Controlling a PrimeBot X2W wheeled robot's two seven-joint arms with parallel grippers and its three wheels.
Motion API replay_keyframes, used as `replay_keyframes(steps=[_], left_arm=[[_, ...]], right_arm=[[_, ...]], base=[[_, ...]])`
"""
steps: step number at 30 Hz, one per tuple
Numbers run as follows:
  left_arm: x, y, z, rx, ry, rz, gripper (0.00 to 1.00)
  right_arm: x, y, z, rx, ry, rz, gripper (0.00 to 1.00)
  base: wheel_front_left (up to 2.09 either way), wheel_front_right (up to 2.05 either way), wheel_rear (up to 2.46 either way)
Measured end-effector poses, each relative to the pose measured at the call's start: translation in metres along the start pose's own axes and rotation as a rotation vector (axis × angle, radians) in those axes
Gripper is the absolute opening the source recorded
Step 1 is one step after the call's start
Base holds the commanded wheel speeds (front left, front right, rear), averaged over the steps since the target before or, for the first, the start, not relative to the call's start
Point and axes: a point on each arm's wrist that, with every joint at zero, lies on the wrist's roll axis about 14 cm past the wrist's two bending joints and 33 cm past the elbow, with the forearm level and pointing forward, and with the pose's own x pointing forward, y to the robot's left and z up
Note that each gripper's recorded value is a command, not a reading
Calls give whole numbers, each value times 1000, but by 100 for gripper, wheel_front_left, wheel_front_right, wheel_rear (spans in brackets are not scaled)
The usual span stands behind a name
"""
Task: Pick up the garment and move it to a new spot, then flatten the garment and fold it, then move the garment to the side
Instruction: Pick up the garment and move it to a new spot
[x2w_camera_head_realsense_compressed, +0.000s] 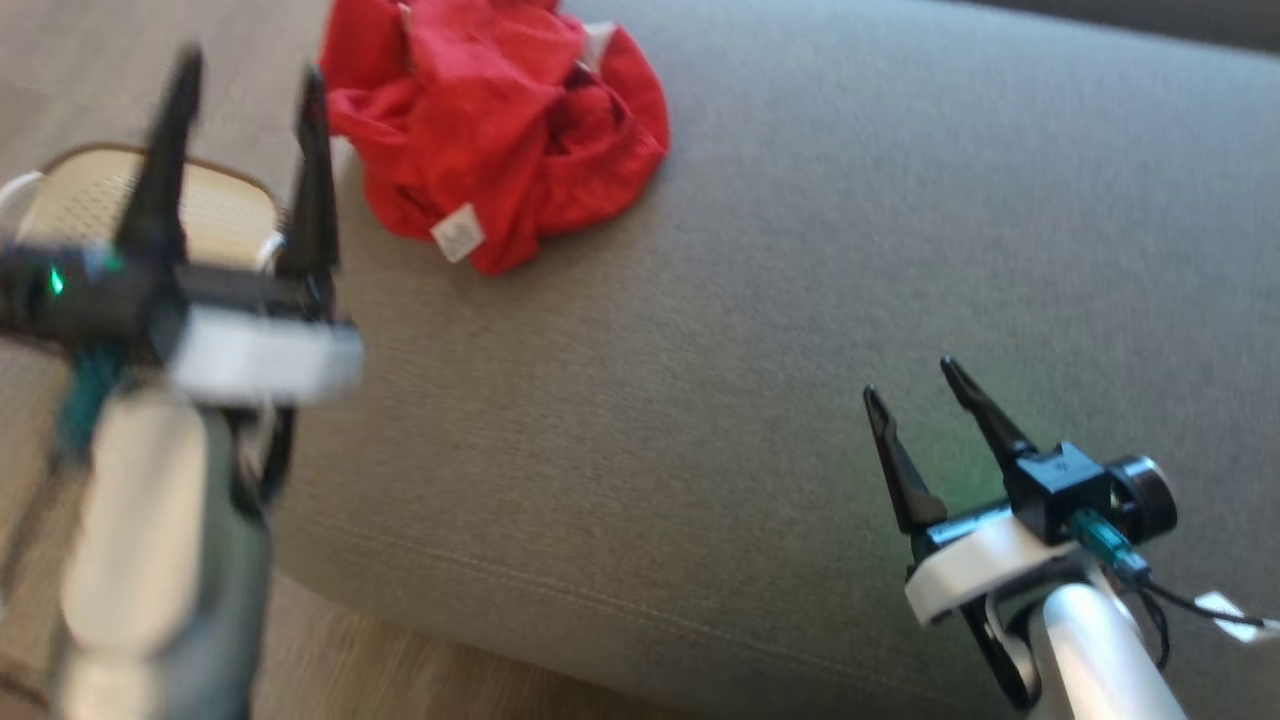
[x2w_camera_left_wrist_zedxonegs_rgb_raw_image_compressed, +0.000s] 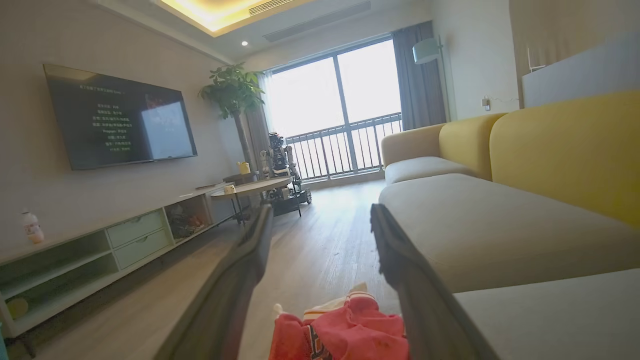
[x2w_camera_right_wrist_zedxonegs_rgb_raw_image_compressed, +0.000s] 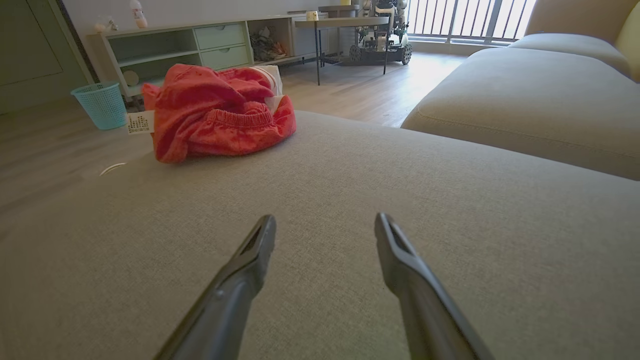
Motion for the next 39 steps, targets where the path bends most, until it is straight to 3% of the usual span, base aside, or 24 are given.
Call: replay_keyframes(steps=[6,11,16,25,30,32,33,39], left_arm=[[81,-23,-53,30,104,-145,100],[124,-40,-127,-30,360,-164,100],[118,-40,-208,0,664,-159,100],[95,-63,-288,-6,939,-180,100],[74,-63,-311,-3,1039,-178,100],[73,-61,-312,4,1040,-176,5],[74,-60,-310,7,1028,-176,0],[92,-54,-285,6,887,-170,0]], right_arm=[[3,-28,-26,-9,51,-54,100],[0,-53,-39,-12,72,-113,100],[-11,-73,-57,-4,118,-163,100],[-26,-97,-72,4,144,-234,100],[-26,-99,-74,8,139,-239,100],[-25,-99,-75,10,137,-236,100],[-24,-98,-74,10,136,-235,100],[-23,-95,-68,18,125,-227,100]], base=[[0,0,0],[0,0,0],[0,0,0],[0,0,0],[0,0,0],[0,0,0],[0,0,0],[0,0,0]])
